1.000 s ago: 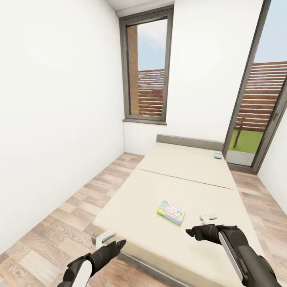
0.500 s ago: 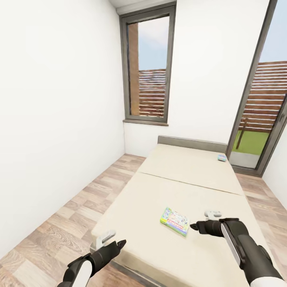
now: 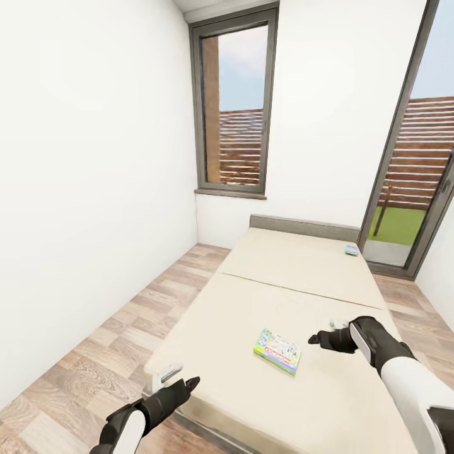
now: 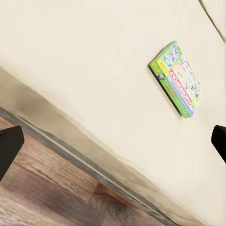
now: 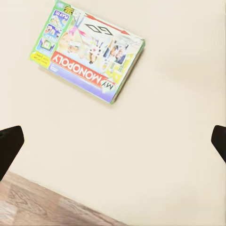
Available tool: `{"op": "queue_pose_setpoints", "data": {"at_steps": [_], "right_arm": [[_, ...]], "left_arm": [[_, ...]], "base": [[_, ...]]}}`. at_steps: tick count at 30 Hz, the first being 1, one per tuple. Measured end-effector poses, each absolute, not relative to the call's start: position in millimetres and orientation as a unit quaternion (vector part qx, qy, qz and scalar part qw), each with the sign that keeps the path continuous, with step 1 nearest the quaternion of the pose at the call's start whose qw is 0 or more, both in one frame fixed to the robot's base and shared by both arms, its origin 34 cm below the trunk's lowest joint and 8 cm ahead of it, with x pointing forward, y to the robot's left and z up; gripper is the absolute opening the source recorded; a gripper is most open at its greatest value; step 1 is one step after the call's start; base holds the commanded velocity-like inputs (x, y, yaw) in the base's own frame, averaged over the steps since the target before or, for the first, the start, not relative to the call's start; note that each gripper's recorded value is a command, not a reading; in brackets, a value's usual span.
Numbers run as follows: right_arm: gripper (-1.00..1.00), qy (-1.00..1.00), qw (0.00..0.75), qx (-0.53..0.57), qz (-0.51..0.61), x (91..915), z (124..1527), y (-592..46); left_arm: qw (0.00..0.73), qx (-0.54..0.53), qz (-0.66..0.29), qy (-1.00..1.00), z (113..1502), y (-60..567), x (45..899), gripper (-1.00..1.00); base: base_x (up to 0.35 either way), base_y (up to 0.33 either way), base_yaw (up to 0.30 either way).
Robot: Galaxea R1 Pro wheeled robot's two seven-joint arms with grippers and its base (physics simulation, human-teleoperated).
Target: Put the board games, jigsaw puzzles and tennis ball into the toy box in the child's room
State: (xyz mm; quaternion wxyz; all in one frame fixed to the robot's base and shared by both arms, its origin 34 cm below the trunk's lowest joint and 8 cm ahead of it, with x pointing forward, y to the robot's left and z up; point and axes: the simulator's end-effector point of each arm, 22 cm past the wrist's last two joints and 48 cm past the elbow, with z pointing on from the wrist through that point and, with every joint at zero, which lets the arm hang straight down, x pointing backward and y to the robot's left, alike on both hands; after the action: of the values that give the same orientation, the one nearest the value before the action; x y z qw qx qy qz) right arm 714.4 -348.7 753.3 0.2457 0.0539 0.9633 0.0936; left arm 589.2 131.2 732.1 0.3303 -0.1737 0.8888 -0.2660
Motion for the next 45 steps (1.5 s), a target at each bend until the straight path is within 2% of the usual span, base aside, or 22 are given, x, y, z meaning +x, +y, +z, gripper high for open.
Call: {"op": "queue_pose_setpoints", "data": {"at_steps": [13, 22, 45], "right_arm": [[1.00, 0.957, 0.268, 0.066, 0.085, 740, 772, -360], [1.00, 0.959, 0.258, 0.068, 0.095, 745, 777, -343], [1.00, 0.956, 0.222, 0.109, 0.155, 756, 793, -320]], "left_arm": [[0.369, -0.161, -0.271, 0.874, 771, 133, 606, 1.00], [0.384, -0.167, -0.275, 0.865, 804, 147, 639, 1.00], [0.368, -0.170, -0.293, 0.866, 865, 151, 745, 1.00]], "base": [[0.002, 0.000, 0.000], [0.000, 0.000, 0.000], [0.000, 0.000, 0.000]]}}
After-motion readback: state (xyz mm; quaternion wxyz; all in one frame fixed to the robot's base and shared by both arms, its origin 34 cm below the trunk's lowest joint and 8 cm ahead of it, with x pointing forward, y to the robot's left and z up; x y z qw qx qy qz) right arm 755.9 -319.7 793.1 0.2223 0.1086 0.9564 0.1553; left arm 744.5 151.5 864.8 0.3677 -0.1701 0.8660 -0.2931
